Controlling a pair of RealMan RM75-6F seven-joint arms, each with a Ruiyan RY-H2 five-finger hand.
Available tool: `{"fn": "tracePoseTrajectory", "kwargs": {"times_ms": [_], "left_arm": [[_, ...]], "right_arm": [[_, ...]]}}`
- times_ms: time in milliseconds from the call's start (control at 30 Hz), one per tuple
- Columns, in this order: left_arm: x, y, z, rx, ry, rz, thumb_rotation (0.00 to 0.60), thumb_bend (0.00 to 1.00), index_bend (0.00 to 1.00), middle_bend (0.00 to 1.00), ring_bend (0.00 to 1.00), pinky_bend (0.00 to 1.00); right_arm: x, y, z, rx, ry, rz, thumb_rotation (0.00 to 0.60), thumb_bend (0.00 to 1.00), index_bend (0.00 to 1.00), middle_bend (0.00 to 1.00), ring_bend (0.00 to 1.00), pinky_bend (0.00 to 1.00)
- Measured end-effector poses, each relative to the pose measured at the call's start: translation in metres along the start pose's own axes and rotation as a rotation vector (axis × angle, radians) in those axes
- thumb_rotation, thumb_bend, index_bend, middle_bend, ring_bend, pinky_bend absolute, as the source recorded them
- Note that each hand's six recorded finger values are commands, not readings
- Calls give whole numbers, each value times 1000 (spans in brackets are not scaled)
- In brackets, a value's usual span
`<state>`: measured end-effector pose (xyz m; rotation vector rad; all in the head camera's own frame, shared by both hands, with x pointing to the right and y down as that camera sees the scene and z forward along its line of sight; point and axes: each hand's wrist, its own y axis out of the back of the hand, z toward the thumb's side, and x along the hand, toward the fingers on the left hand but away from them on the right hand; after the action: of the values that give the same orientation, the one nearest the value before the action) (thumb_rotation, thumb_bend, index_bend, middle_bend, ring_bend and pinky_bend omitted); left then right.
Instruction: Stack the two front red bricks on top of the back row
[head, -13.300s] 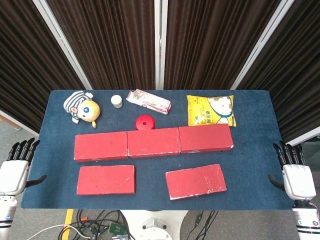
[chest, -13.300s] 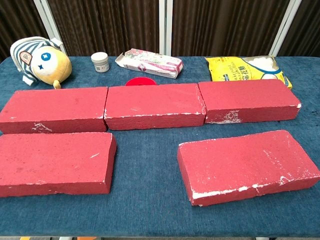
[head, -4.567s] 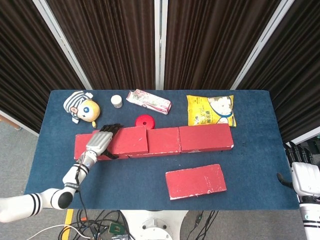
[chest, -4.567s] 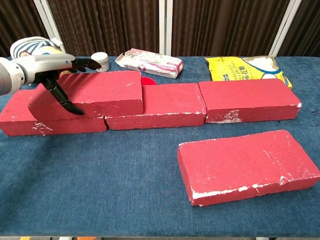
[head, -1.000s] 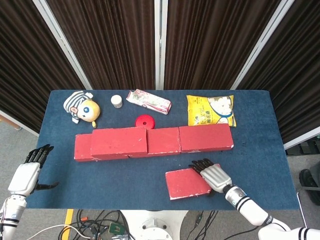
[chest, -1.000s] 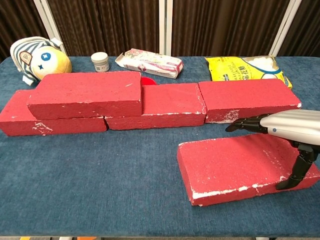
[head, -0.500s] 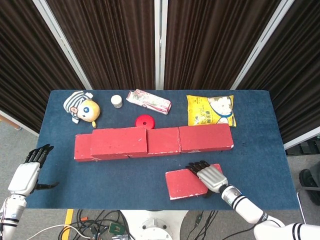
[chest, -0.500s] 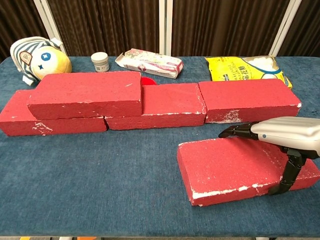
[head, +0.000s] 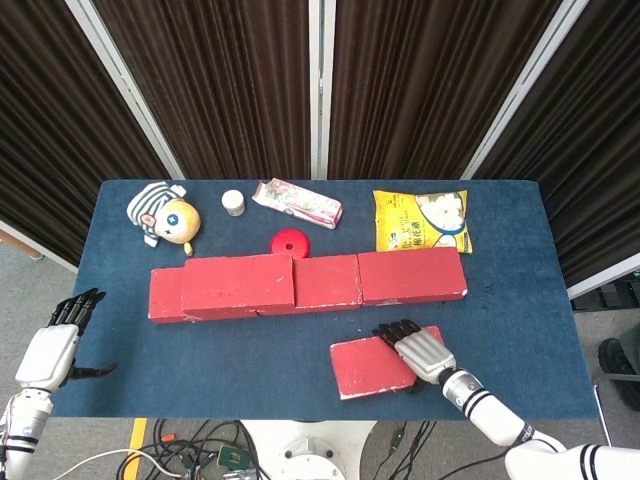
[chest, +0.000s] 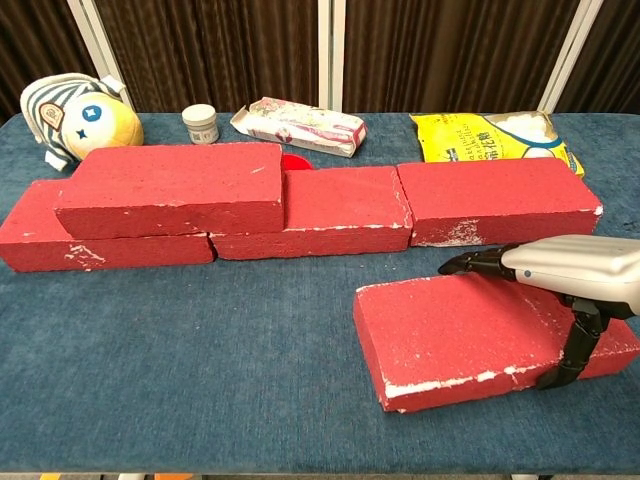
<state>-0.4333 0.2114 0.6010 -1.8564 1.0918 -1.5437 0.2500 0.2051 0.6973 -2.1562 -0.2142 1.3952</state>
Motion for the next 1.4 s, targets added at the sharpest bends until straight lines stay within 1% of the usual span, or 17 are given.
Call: {"fn": "tracePoseTrajectory", "kwargs": {"times_ms": [200, 467, 633, 833, 967, 1033, 1133, 1233, 1400], "left_arm": [[-1, 1, 0, 0, 0, 1, 600, 0, 35, 0, 0, 0], [-2, -1, -1, -3, 2, 2, 600, 0, 35, 0, 0, 0], [-3, -2, -2, -6, 3, 0, 600, 0, 35, 0, 0, 0], [-3, 0, -3, -6, 2, 1, 600, 0, 35, 0, 0, 0], [-3, -1, -3, -7, 4, 1, 600, 0, 35, 0, 0, 0], [-3, -1, -4, -9, 5, 0, 600, 0, 35, 0, 0, 0], [-3, -2, -4, -9, 5, -1, 600, 0, 35, 0, 0, 0], [-3, -2, -4, -12, 6, -2, 600, 0, 35, 0, 0, 0], [-3, -1, -5, -13, 9, 0, 600, 0, 36, 0, 0, 0]], "right_arm": [[2, 4, 1, -12, 2, -19, 600, 12, 0, 69, 8, 0], [11, 19, -1, -55, 4, -49, 600, 8, 0, 62, 5, 0], [9, 14, -6, -57, -6, -14, 600, 0, 0, 3, 0, 0], [3, 4, -4, -62, -1, 19, 600, 0, 0, 0, 0, 0], [2, 4, -3, -46, 2, 21, 600, 0, 0, 2, 0, 0], [2, 5, -3, -37, 3, 16, 600, 0, 0, 28, 0, 0], [2, 4, -3, -30, -1, 18, 600, 19, 0, 113, 13, 12], [1, 3, -3, -27, -9, 28, 600, 57, 0, 138, 30, 54], [1, 2, -1, -22, -14, 29, 600, 82, 0, 165, 48, 72]]}}
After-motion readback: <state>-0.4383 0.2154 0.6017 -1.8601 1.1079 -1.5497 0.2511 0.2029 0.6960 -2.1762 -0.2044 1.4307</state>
